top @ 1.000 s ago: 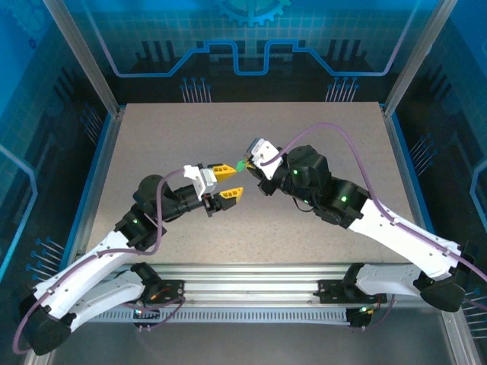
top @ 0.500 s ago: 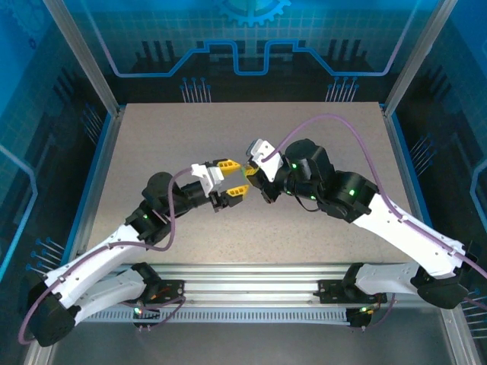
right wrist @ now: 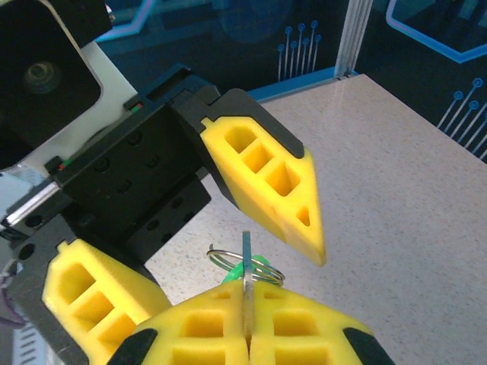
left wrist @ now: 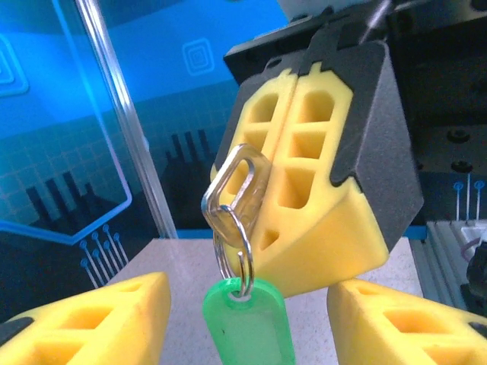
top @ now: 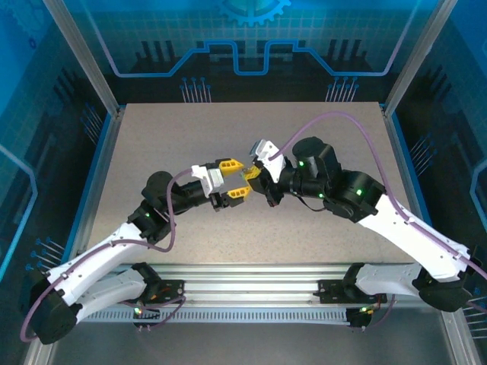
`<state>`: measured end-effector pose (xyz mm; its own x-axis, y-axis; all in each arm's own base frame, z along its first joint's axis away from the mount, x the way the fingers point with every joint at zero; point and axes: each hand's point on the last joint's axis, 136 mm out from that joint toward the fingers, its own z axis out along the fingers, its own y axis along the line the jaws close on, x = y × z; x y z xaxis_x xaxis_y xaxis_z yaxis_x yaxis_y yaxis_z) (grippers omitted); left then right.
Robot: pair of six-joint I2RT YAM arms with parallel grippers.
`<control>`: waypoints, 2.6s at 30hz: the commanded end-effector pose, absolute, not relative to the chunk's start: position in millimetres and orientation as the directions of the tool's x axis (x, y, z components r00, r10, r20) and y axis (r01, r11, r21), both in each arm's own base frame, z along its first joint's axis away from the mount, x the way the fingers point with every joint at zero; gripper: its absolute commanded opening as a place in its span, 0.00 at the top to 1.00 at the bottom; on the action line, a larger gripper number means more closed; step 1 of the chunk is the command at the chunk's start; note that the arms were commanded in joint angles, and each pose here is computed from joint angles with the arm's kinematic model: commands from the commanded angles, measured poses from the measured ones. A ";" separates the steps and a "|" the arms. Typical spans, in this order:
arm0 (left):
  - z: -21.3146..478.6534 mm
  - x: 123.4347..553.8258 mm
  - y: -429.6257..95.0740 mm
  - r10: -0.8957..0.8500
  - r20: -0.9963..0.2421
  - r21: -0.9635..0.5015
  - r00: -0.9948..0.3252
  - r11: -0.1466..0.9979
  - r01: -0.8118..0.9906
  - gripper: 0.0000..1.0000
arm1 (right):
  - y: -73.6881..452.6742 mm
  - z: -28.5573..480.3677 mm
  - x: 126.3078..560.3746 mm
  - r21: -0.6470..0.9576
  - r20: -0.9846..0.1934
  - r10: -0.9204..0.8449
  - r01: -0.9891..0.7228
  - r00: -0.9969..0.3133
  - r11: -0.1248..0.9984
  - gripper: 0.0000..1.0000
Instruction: Remove the keys from the keyring
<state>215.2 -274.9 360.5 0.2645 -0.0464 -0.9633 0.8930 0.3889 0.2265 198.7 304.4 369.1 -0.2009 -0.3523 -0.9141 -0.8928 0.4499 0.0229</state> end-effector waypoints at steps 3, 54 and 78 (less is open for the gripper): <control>397.9 198.2 -276.8 -0.143 -0.924 0.298 0.353 0.306 0.904 0.59 | 307.8 371.5 177.9 0.144 -0.907 -0.331 -0.931 -0.259 0.336 1.00; 389.0 196.8 -271.0 -0.125 -0.946 0.261 0.300 0.261 0.930 0.60 | 285.3 374.0 202.4 0.249 -0.849 -0.341 -0.876 -0.402 0.414 1.00; 388.1 207.4 -282.1 -0.121 -0.913 0.344 0.389 0.280 0.896 0.47 | 300.4 388.6 175.9 0.397 -0.819 -0.346 -0.887 -0.458 0.236 1.00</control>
